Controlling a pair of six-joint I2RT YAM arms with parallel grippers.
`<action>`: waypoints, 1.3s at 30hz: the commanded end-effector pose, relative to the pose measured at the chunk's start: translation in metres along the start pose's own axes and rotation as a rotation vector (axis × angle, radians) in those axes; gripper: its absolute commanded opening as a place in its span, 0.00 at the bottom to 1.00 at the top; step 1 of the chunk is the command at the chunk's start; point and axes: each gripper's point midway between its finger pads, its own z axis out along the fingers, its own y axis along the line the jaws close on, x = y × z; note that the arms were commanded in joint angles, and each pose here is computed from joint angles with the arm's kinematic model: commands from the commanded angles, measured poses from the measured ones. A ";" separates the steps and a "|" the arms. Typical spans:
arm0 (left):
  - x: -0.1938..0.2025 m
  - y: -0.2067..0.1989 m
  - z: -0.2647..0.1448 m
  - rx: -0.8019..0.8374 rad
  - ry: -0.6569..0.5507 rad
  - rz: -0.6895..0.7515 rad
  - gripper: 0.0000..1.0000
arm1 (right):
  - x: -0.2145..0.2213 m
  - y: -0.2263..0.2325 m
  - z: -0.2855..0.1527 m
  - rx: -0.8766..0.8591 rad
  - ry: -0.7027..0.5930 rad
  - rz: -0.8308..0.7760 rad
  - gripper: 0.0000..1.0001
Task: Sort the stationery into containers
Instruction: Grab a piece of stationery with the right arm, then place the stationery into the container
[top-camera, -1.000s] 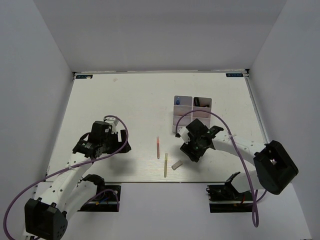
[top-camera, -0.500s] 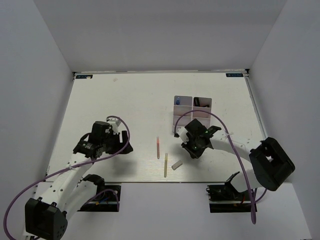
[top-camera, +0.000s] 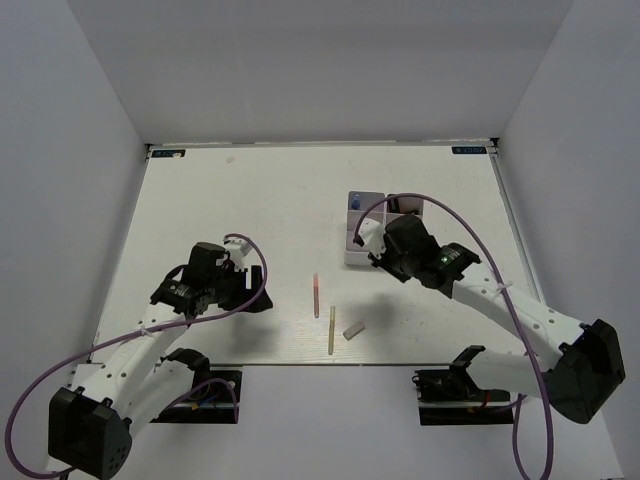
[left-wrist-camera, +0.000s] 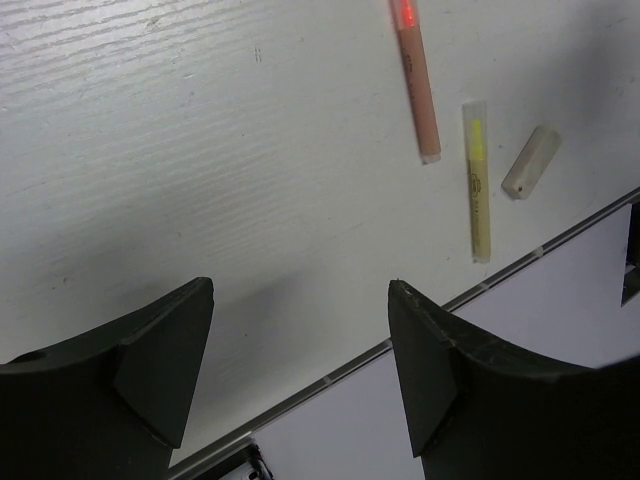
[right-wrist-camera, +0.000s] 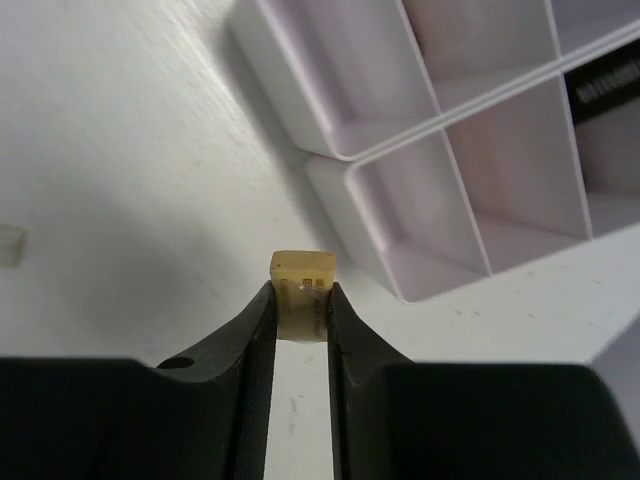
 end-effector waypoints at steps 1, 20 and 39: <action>-0.001 -0.005 0.000 0.031 -0.005 0.023 0.80 | 0.000 -0.043 -0.003 0.203 0.055 -0.062 0.00; 0.000 -0.006 0.000 0.041 0.001 0.031 0.80 | -0.001 -0.084 0.030 0.336 0.150 -0.088 0.05; 0.001 -0.009 0.001 0.060 0.003 0.037 0.67 | -0.028 -0.024 0.012 -0.050 -0.084 -0.091 0.00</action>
